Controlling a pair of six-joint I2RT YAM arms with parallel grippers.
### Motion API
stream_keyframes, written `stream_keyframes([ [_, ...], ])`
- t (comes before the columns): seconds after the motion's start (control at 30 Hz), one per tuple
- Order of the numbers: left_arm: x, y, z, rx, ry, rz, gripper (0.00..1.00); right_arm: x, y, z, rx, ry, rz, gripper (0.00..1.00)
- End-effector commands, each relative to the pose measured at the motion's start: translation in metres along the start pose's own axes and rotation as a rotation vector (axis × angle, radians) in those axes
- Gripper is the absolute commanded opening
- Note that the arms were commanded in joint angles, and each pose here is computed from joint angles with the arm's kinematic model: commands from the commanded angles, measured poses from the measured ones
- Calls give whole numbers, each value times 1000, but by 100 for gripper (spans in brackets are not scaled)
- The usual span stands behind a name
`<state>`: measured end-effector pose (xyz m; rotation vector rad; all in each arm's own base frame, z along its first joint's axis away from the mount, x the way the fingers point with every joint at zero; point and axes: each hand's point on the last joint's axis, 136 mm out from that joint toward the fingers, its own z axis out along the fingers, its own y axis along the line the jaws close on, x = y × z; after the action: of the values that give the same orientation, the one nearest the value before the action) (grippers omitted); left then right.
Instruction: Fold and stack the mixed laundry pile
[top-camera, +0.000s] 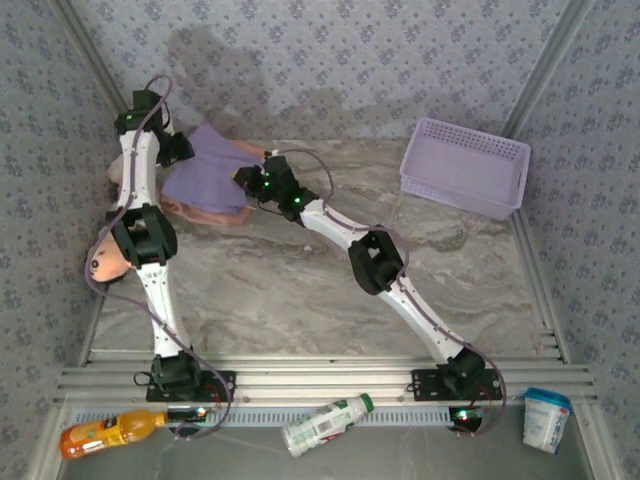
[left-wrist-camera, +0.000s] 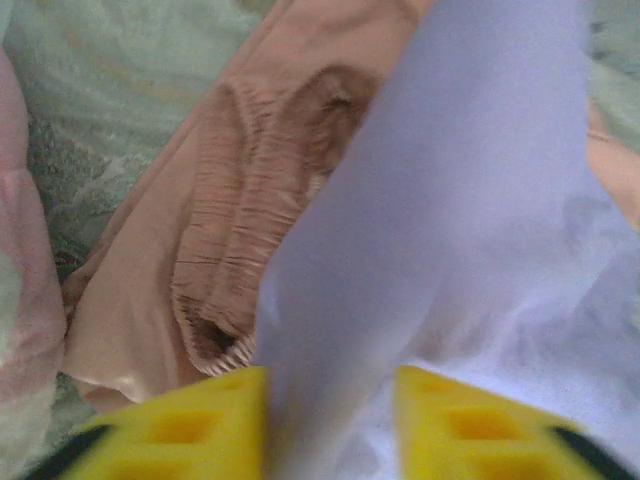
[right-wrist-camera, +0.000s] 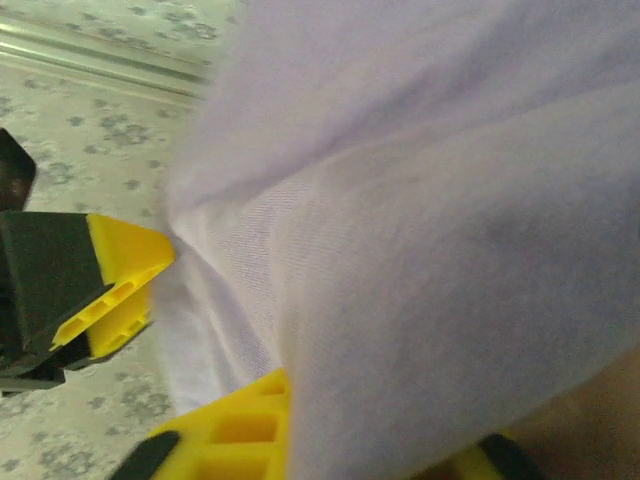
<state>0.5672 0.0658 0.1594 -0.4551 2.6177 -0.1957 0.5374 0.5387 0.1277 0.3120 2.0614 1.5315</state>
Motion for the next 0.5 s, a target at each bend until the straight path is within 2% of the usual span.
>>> stream_keyframes([
  [0.0,1,5,14,50,27,-69,99,-20,-34,-2,79,-44,48,43],
  [0.07,1,10,16,34,32,-83,100,-30,-32,-8,85,-45,40,85],
  [0.1,0,11,15,23,27,-82,100,-33,-29,-11,85,-47,33,100],
  [0.3,-7,8,-12,37,-11,-102,100,-47,-21,-46,133,-57,-4,100],
  [0.47,3,-2,-28,82,4,-127,100,-50,-29,-90,222,-45,-54,100],
])
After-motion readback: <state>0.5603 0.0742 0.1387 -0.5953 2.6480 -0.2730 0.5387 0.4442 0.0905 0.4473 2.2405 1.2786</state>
